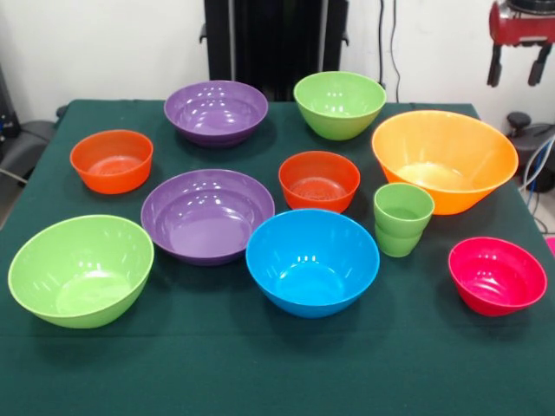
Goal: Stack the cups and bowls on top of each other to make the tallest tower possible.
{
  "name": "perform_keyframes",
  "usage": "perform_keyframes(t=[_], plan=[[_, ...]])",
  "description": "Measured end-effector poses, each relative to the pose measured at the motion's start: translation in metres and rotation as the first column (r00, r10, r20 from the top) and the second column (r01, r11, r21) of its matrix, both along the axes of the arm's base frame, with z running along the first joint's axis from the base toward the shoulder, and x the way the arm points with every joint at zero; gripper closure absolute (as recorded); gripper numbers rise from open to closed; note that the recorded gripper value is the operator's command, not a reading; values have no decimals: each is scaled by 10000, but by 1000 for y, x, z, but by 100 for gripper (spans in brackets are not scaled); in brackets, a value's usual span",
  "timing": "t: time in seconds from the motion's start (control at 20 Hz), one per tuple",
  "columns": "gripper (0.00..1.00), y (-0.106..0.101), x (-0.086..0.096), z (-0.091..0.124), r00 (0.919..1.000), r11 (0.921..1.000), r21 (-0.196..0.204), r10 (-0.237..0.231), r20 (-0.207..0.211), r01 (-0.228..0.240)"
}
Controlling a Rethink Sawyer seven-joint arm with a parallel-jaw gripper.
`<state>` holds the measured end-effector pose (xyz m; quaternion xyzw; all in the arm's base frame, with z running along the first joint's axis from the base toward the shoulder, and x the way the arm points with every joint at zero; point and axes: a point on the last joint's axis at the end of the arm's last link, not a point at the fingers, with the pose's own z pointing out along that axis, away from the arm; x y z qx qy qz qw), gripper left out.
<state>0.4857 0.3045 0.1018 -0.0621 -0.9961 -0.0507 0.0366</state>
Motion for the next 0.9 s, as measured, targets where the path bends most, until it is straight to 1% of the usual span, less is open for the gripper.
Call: perform_keyframes(t=[0.1, 0.2, 0.4, 0.45, 0.75, 0.9], plan=[[0, -5, 4, -3, 9999, 9999, 0, -108, -21, 108], [0, -15, 10, -8, 9994, 9995, -16, -322, -109, 322], [0, -23, 13, -14, 9986, 9989, -38, -476, -214, 475], [0, -28, 13, -17, 9983, 9986, -61, -523, -266, 521], [0, -37, 15, -24, 9978, 9984, -115, -564, -346, 560], [0, -41, 18, -33, 9971, 9977, -77, -680, -342, 678]])
